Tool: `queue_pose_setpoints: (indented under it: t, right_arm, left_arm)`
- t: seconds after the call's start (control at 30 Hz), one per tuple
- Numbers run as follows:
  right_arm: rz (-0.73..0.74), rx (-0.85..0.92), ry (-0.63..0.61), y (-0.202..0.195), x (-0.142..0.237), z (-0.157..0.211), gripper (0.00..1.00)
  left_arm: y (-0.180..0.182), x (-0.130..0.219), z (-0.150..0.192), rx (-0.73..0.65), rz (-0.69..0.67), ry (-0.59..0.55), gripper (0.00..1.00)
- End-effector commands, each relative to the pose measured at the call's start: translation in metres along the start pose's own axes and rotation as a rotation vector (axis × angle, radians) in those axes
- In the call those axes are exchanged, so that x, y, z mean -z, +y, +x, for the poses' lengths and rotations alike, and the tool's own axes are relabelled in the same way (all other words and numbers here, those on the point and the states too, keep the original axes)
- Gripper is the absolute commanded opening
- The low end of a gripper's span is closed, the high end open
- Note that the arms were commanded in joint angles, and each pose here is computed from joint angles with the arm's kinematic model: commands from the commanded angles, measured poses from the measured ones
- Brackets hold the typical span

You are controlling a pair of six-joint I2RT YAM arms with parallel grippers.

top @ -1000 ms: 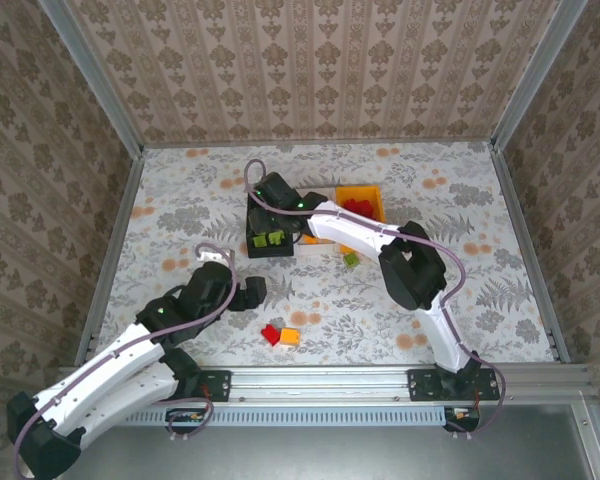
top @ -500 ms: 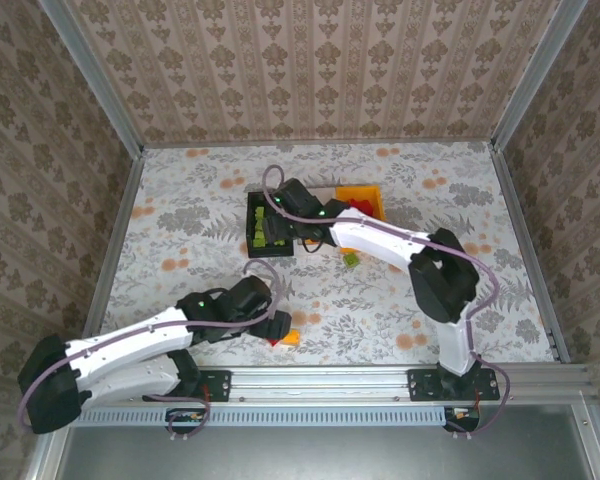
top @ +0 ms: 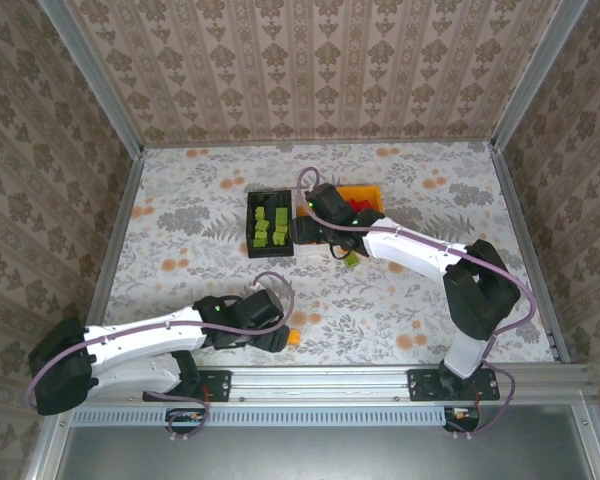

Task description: Sort the legos into containers by color

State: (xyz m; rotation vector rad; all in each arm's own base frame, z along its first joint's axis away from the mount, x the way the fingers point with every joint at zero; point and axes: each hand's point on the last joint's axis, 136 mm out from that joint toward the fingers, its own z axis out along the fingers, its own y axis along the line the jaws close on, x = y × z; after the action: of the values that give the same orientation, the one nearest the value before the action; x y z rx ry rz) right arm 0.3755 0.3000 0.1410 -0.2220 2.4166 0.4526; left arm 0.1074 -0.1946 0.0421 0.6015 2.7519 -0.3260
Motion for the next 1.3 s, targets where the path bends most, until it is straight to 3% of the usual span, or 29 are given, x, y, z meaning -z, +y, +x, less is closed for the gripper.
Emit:
queue_pose_setpoints:
  t: [0.0, 0.17, 0.43, 0.6, 0.87, 1.27]
  right_arm:
    - [-0.014, -0.027, -0.067, 0.002, 0.016, -0.017, 0.70]
    - [-0.008, -0.042, -0.082, -0.003, 0.021, -0.021, 0.70]
    - [0.000, -0.050, -0.094, -0.007, 0.025, -0.023, 0.70]
    - [0.002, -0.054, -0.098, -0.009, 0.027, -0.023, 0.70]
    - [0.003, -0.063, -0.101, -0.014, 0.029, -0.021, 0.70]
    - [0.019, -0.094, -0.111, -0.028, 0.035, -0.019, 0.70]
  left_arm:
    - [0.019, -0.003, 0.006, 0.023, -0.083, 0.014, 0.80]
    - [0.015, -0.010, 0.007, 0.007, -0.071, 0.035, 0.80]
    - [0.015, -0.017, -0.003, 0.019, -0.040, 0.037, 0.65]
    - [0.017, -0.022, -0.005, 0.022, -0.047, 0.034, 0.78]
    - [0.027, -0.029, -0.027, 0.018, -0.089, -0.010, 0.75]
    - [0.021, -0.029, -0.038, -0.002, -0.067, -0.020, 0.44]
